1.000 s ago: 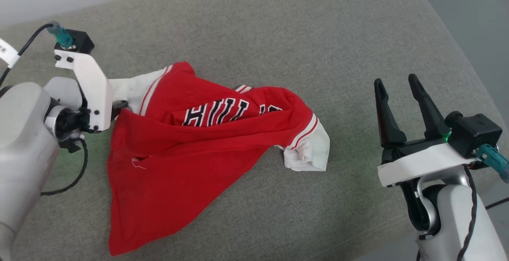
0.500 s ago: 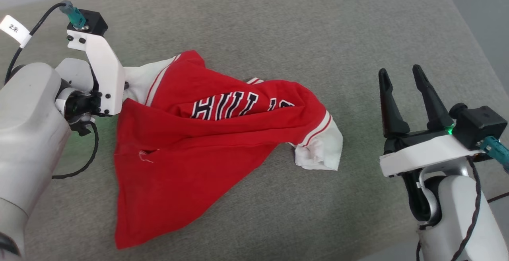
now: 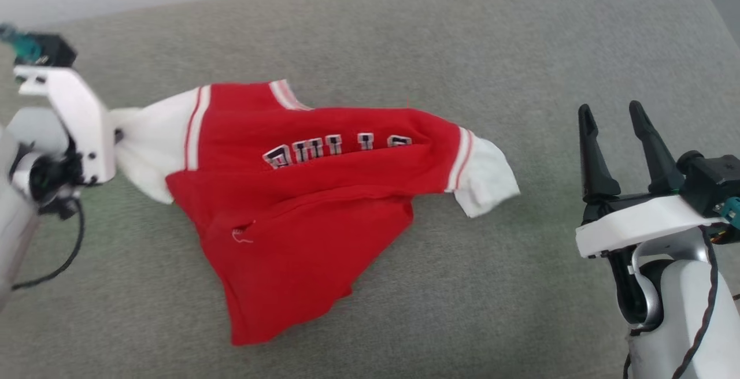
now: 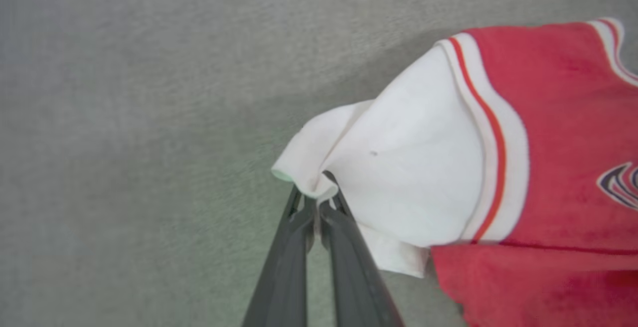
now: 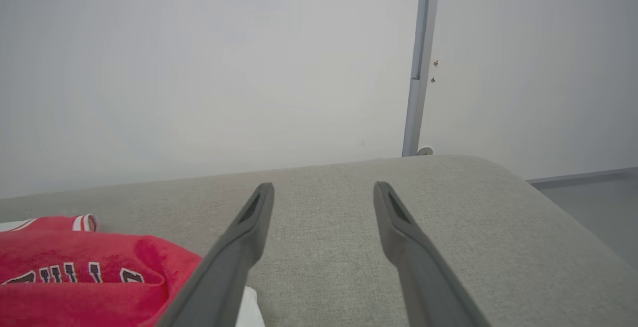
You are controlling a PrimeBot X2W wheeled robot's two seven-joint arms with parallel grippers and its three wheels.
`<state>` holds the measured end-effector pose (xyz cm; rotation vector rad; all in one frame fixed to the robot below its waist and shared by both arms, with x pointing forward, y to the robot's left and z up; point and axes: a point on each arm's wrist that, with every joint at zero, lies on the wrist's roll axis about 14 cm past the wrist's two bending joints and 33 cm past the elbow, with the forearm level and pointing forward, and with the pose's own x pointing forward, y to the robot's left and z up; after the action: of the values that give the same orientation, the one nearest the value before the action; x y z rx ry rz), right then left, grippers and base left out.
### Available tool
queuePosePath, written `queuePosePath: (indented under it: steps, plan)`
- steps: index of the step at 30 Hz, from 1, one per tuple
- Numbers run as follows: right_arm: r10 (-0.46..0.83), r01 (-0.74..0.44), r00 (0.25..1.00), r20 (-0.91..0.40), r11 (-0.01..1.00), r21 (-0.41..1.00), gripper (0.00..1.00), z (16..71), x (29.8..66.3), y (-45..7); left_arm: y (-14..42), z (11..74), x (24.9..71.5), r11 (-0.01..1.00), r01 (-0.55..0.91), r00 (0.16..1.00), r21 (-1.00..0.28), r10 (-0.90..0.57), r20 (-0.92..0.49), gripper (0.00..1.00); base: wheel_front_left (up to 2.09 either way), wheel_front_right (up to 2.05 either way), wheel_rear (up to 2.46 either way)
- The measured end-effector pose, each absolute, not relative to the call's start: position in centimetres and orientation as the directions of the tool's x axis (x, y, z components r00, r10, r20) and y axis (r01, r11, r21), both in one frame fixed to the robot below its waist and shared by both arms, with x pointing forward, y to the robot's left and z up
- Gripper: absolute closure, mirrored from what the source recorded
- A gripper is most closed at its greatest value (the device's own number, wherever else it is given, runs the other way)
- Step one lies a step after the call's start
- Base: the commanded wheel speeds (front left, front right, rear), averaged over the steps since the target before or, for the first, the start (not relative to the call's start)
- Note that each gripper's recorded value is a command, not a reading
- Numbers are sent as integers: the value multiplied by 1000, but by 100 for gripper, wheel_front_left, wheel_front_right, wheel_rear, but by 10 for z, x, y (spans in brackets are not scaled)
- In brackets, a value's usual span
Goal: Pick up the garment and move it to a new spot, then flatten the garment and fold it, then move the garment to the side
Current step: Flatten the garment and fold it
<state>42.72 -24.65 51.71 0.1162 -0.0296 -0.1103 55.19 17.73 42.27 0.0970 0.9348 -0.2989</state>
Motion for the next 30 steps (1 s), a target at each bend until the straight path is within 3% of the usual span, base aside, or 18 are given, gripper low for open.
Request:
queuePosePath:
  steps: [5,10,13,14,15,17,18,30]
  plan:
    - [-79,74,996,38,990,119,0,527,429,-235,226,417,518,985,170,547,-30,-119,-828,100,0,0,0]
    - [-54,50,998,36,991,121,0,532,427,-226,249,389,461,996,71,432,-54,-79,-898,100,0,0,0]
    - [-43,39,999,32,992,122,0,533,427,-222,245,385,448,995,48,417,-92,-104,-903,100,0,0,0]
    - [-40,36,999,35,992,123,0,535,427,-221,243,385,445,994,59,412,-94,-110,-904,92,0,0,0]
    - [-37,32,999,37,992,124,0,536,427,-220,242,386,443,994,68,409,-91,-111,-906,60,0,0,0]
    - [-33,28,999,39,992,126,0,538,426,-219,241,390,444,993,71,417,-93,-114,-902,8,0,0,0]
    - [-30,25,999,39,991,128,0,538,426,-218,242,393,445,993,77,423,-89,-113,-899,0,0,0,0]
    - [-15,12,1000,18,990,140,0,533,428,-214,242,411,465,993,115,379,-10,-54,-924,0,0,0,0]
